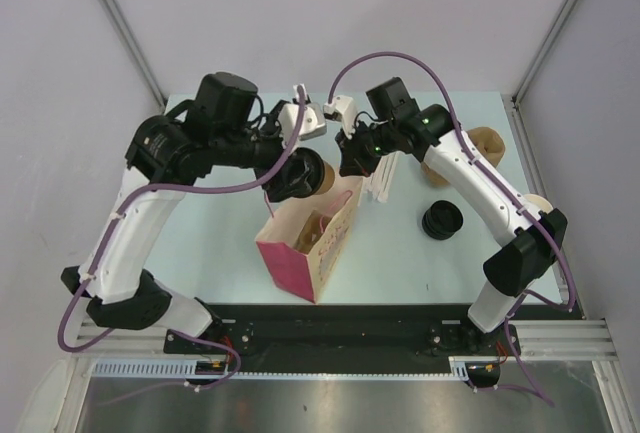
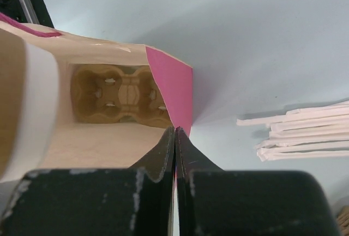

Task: Pack the takeout coffee

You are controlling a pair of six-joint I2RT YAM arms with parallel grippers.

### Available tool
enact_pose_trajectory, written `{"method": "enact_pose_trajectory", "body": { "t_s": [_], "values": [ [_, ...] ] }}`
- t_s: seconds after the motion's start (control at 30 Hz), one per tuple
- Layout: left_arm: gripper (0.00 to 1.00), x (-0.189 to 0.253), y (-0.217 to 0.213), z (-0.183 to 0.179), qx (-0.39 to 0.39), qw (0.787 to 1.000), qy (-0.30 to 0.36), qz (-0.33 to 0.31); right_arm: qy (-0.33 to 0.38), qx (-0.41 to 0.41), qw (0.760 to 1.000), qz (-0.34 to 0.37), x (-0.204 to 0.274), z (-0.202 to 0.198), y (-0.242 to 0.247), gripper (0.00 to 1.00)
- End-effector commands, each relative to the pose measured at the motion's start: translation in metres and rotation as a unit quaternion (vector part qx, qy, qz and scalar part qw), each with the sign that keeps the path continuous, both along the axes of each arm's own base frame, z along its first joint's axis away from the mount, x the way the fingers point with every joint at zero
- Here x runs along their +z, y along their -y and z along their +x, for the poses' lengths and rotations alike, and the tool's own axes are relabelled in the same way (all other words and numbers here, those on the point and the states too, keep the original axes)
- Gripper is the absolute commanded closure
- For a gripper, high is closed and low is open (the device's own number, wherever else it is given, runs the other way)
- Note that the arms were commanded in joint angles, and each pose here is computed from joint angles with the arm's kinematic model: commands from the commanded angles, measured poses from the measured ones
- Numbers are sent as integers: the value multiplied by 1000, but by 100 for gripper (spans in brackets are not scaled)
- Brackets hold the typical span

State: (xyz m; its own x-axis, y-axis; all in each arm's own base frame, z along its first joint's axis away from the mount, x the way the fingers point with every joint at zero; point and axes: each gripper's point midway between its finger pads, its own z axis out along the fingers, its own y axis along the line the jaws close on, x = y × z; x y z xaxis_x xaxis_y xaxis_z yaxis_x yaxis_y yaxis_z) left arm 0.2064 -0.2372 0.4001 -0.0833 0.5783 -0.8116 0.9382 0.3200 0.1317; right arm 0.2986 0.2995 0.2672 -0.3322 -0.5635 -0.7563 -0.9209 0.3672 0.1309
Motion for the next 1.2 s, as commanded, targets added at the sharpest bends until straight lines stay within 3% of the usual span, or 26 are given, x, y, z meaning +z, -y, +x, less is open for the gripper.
{"method": "enact_pose_trajectory", "body": {
  "t_s": [0.0,0.43,0.83,0.93,1.17],
  "values": [
    [82,-26,-8,-3,4,998,4,56,8,-10,1000,19,12,6,-1,100],
    [83,-80,-19,15,35,990,-9,136,-19,-20,999,34,18,-11,6,100],
    [84,-89,-21,10,13,990,-1,137,-70,-10,997,27,14,-52,25,99],
    [84,-91,-22,4,3,991,-6,135,-95,12,995,29,12,-72,29,91],
    [85,-101,-20,-4,-16,991,-18,133,-73,8,997,37,31,-60,34,45]
  ]
}}
